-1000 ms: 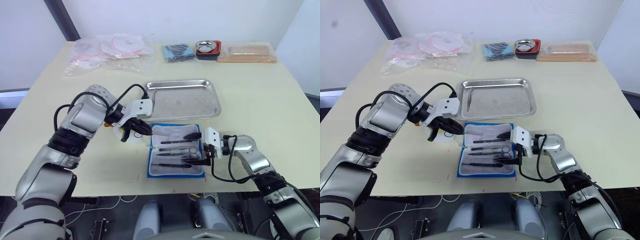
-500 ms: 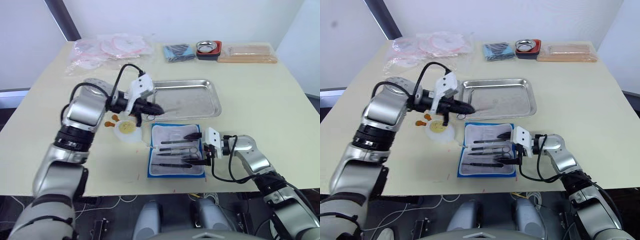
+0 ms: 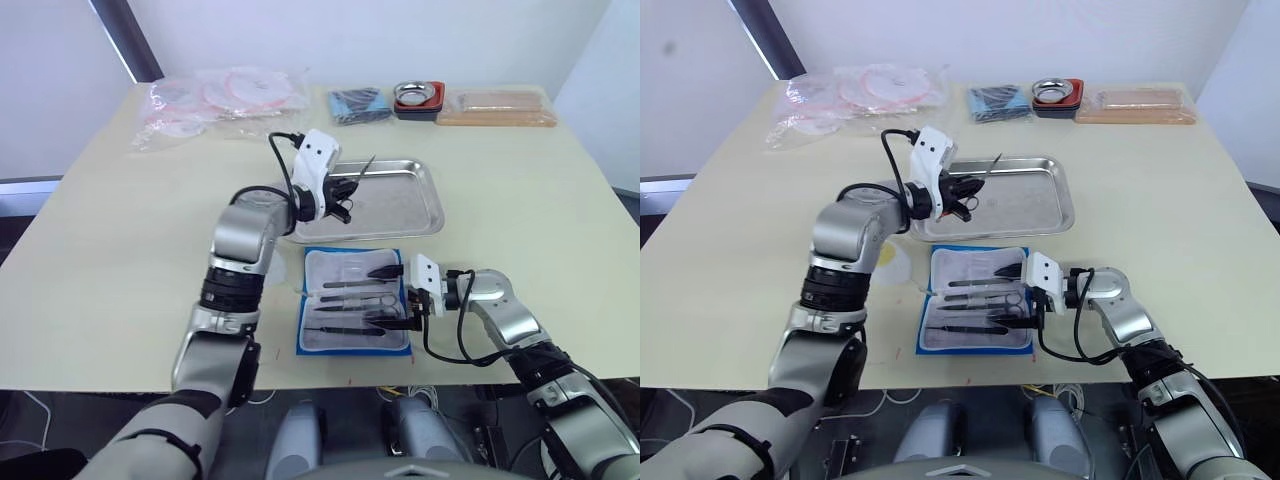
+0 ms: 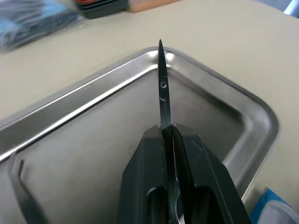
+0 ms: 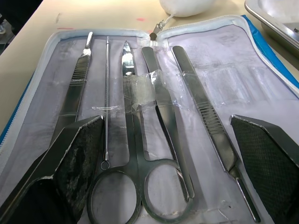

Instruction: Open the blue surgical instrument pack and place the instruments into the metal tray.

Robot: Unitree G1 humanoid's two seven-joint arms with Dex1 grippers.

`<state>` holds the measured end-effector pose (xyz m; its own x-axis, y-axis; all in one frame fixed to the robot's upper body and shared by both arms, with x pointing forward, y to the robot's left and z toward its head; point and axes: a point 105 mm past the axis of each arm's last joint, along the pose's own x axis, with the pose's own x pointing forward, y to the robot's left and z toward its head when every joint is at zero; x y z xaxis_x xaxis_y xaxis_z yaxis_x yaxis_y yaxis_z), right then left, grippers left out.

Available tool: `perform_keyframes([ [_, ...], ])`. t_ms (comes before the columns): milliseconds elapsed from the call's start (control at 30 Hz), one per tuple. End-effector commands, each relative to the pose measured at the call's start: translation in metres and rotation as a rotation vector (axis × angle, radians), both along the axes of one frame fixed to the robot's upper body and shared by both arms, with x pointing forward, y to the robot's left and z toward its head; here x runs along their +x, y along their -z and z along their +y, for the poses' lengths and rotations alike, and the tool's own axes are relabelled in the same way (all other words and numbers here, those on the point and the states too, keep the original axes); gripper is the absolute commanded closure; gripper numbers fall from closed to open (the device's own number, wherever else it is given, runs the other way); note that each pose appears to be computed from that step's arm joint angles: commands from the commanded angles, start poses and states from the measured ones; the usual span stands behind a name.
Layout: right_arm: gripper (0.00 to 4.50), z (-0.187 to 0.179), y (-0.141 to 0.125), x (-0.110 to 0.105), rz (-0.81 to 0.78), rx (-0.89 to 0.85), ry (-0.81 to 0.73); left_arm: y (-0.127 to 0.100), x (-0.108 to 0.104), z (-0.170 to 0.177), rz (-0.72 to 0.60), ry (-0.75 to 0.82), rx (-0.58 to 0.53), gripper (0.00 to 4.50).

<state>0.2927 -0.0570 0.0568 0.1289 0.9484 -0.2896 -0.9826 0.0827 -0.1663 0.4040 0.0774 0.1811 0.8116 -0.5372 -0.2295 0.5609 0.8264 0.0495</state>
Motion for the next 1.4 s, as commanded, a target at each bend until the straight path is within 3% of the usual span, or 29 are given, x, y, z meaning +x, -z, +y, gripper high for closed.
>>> perform_keyframes([
  [33,0.00,-0.015,0.043,-0.010,0.117,-0.137,0.048,-0.006,0.010,0.011,-0.066,-0.192,-0.042,4.39],
  [233,0.00,-0.015,0.044,-0.012,0.119,-0.138,0.044,0.008,0.016,0.012,-0.014,-0.310,-0.086,4.39],
  [567,0.00,-0.013,0.044,-0.011,0.116,-0.134,0.044,0.030,0.023,0.017,0.048,-0.456,-0.064,4.39],
  [1200,0.00,-0.014,0.044,-0.011,0.117,-0.134,0.049,0.053,0.023,0.028,0.141,-0.572,-0.107,4.39],
  [1333,0.00,-0.014,0.044,-0.011,0.117,-0.134,0.048,0.053,0.023,0.028,0.142,-0.572,-0.111,2.88],
  [1400,0.00,-0.014,0.043,-0.011,0.117,-0.134,0.048,0.053,0.023,0.028,0.140,-0.575,-0.109,1.91],
])
